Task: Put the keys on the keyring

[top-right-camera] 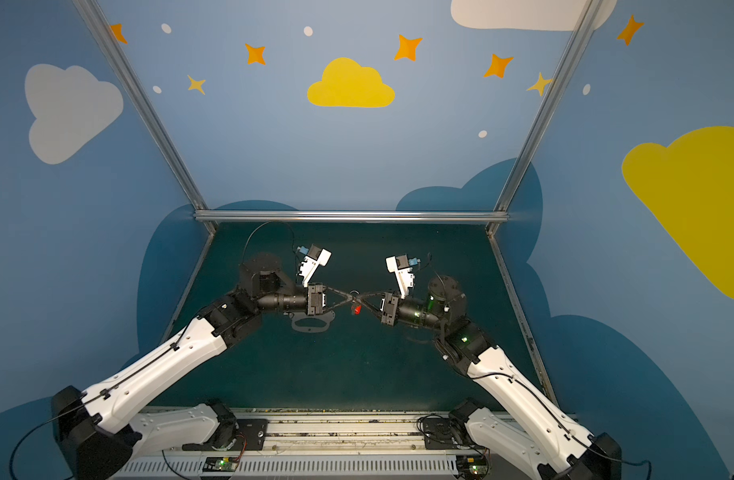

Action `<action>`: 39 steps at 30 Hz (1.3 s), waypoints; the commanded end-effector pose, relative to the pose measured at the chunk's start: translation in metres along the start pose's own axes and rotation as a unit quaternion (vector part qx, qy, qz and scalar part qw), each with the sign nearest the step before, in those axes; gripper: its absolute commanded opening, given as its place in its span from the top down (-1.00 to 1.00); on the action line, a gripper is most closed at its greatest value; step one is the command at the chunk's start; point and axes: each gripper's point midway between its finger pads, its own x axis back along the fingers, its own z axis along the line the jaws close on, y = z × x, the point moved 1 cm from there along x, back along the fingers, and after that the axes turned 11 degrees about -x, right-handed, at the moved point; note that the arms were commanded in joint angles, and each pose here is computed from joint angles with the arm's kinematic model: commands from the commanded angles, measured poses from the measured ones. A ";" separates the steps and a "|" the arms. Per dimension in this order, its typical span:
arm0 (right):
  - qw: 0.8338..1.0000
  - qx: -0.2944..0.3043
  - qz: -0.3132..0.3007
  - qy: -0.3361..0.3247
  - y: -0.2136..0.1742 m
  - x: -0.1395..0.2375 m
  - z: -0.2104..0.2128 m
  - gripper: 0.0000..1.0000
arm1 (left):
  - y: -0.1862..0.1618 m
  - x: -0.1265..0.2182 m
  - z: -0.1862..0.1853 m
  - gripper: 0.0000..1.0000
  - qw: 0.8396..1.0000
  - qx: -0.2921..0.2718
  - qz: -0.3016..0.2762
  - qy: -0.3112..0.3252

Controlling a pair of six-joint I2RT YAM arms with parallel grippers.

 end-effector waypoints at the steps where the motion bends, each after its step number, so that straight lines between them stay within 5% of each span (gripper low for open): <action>1: 1.000 0.009 -0.004 0.007 0.007 0.000 0.010 0.72 | 0.013 0.008 -0.018 0.92 0.999 -0.029 -0.018 -0.012; 11: 1.000 0.004 0.000 0.001 0.006 -0.004 0.004 0.97 | 0.015 0.008 -0.019 0.90 0.999 -0.029 -0.020 -0.013; 14: 1.000 0.003 -0.001 0.007 0.005 -0.006 0.002 1.00 | 0.015 0.010 -0.021 0.75 0.999 -0.028 -0.021 -0.012; 18: 0.999 0.001 0.006 0.035 0.006 -0.011 0.005 1.00 | 0.020 0.020 -0.013 0.31 0.999 -0.021 -0.040 0.025; 21: 0.998 0.006 0.015 0.068 0.007 -0.013 0.012 1.00 | 0.027 0.042 -0.005 0.25 0.995 -0.016 -0.077 0.061; 29: 0.987 0.016 0.060 0.150 0.010 -0.015 0.036 1.00 | 0.033 0.070 -0.002 0.28 0.993 0.004 -0.108 0.049; 39: 0.954 0.049 0.171 0.241 0.003 -0.017 0.068 1.00 | 0.027 0.072 0.005 0.31 0.993 0.004 -0.102 0.051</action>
